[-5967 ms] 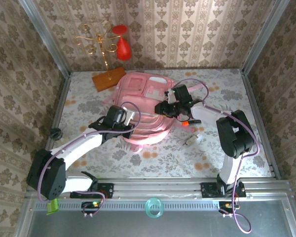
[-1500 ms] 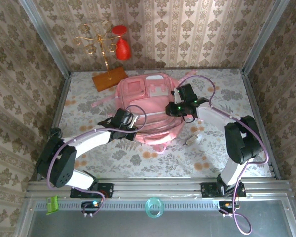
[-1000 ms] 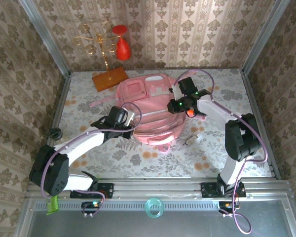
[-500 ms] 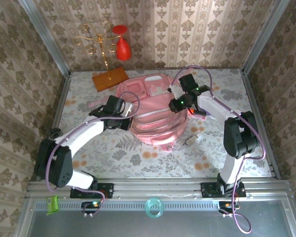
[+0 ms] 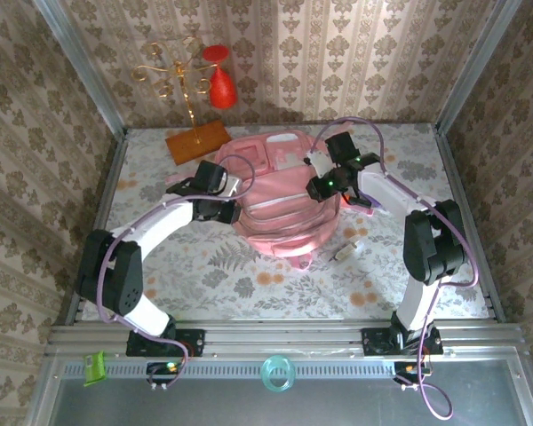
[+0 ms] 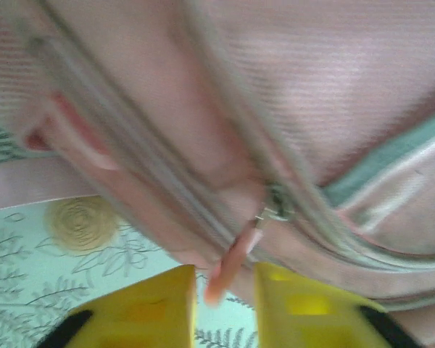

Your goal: Pack the student bag

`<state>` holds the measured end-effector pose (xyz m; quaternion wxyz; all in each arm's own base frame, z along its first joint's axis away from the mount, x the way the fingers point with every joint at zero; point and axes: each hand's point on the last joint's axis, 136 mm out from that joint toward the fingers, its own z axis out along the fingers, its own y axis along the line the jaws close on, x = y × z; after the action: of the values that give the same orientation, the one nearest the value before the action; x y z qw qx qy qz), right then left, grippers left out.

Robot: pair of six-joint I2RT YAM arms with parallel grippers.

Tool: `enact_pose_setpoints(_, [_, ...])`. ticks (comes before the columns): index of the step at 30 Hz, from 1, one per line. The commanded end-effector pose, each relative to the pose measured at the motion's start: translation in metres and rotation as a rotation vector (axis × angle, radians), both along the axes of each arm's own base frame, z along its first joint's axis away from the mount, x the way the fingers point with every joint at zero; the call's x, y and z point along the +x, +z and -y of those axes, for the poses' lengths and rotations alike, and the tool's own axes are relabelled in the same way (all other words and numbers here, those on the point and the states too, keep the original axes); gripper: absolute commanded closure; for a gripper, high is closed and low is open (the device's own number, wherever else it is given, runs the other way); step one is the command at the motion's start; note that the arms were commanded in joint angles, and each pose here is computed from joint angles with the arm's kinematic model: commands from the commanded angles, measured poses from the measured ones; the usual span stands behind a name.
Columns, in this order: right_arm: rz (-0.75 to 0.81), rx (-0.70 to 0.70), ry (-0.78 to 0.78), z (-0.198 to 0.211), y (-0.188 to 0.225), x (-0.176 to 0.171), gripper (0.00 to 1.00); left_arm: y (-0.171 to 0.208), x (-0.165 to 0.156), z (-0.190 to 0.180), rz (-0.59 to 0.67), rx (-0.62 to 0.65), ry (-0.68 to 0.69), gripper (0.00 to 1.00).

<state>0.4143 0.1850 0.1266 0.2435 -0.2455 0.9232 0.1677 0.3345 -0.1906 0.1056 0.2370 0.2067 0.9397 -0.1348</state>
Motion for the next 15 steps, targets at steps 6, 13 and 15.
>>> enact_pose_setpoints(6, [-0.086, 0.345, -0.133, -0.011, 0.044, -0.003, 1.00, 0.068, -0.014, 0.006, 0.389, -0.043, -0.119, 0.35])
enact_pose_setpoints(13, [-0.153, 0.567, -0.115, -0.032, 0.072, -0.005, 1.00, 0.083, -0.032, 0.099, 0.576, -0.060, -0.609, 0.24])
enact_pose_setpoints(15, [-0.157, 0.579, -0.120, -0.033, 0.074, -0.005, 1.00, 0.077, -0.033, 0.117, 0.579, -0.038, -0.702, 0.23])
